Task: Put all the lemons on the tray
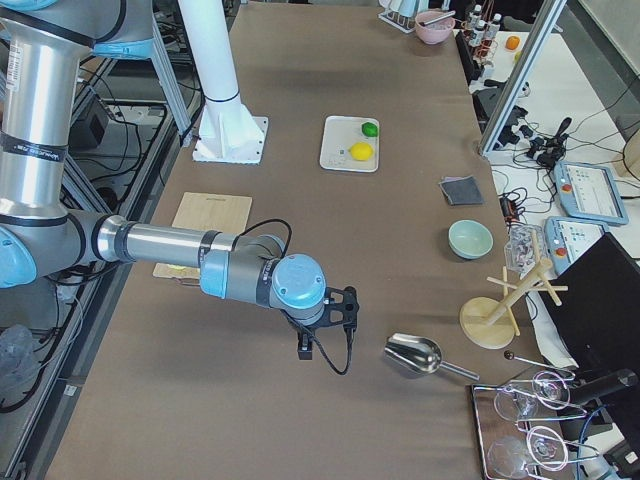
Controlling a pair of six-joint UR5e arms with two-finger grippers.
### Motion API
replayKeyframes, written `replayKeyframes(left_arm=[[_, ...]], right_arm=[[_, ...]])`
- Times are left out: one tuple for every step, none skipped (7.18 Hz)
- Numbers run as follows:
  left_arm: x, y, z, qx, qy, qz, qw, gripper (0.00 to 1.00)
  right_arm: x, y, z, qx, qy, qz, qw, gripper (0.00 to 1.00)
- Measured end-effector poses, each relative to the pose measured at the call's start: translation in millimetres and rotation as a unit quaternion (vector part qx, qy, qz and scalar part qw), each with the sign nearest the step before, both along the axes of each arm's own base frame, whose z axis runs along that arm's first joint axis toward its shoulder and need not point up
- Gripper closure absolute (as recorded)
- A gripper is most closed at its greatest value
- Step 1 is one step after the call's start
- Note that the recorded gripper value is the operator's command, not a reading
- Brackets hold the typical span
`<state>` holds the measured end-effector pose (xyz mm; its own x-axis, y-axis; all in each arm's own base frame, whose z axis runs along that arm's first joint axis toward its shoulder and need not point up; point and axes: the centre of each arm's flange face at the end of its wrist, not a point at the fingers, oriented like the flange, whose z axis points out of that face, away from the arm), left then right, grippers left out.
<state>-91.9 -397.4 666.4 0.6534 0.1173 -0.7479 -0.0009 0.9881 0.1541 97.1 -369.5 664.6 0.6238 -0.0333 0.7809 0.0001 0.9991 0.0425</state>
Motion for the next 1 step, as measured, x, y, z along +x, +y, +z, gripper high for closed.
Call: replayKeyframes(left_arm=[[0.0, -0.1, -0.8, 0.001, 0.0, 0.0, 1.0, 0.02]], right_arm=[[-0.1, 0.0, 0.0, 0.0, 0.0, 0.0, 1.0, 0.0]])
